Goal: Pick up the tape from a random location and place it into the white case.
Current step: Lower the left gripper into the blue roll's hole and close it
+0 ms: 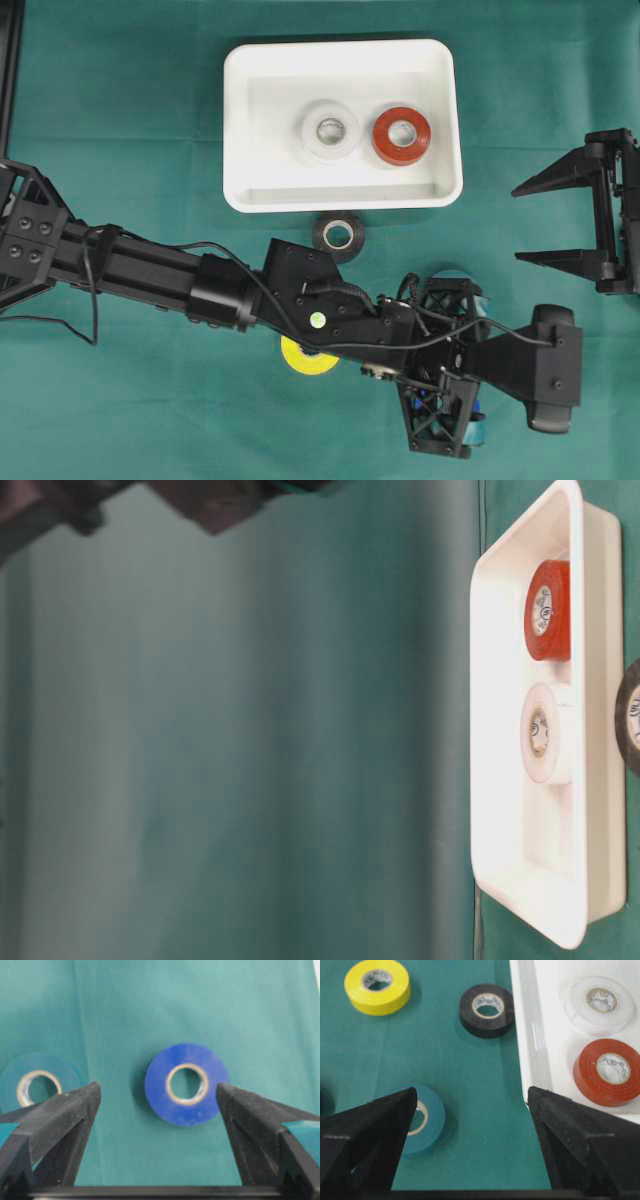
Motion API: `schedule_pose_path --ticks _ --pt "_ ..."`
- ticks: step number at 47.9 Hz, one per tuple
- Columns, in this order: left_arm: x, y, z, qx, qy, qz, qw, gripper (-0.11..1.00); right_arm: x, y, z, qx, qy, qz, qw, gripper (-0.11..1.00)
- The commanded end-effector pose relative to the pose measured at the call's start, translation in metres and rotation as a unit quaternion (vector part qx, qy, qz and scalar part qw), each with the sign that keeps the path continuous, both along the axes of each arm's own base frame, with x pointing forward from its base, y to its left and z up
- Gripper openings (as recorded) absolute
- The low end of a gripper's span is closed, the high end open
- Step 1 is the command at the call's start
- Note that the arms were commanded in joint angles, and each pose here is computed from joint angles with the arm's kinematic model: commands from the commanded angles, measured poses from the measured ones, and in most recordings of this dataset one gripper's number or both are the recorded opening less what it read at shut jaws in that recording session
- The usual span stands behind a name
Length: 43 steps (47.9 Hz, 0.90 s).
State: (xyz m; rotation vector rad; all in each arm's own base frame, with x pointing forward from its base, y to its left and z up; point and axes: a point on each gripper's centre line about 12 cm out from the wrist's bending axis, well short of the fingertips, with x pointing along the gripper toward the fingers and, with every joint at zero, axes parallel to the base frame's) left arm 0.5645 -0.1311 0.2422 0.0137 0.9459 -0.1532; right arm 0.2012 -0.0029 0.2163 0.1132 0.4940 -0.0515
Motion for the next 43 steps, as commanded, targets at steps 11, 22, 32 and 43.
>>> schedule_pose_path --ticks 11,22,32,43 --pt "0.008 0.004 -0.03 0.003 0.007 0.005 1.0 0.97 0.006 0.0 0.007 -0.003 -0.008 0.002 1.0 0.87" --pt "0.013 0.003 -0.049 0.004 0.012 0.005 0.9999 0.97 0.006 0.0 0.004 -0.007 -0.002 0.004 1.0 0.87" --pt "0.016 0.002 -0.073 0.007 0.028 0.005 0.9996 0.97 0.006 0.0 0.004 -0.009 -0.002 0.004 1.0 0.87" --pt "0.018 0.001 -0.087 0.009 0.037 0.005 0.9993 0.97 0.006 0.0 0.004 -0.009 -0.001 0.004 1.0 0.87"
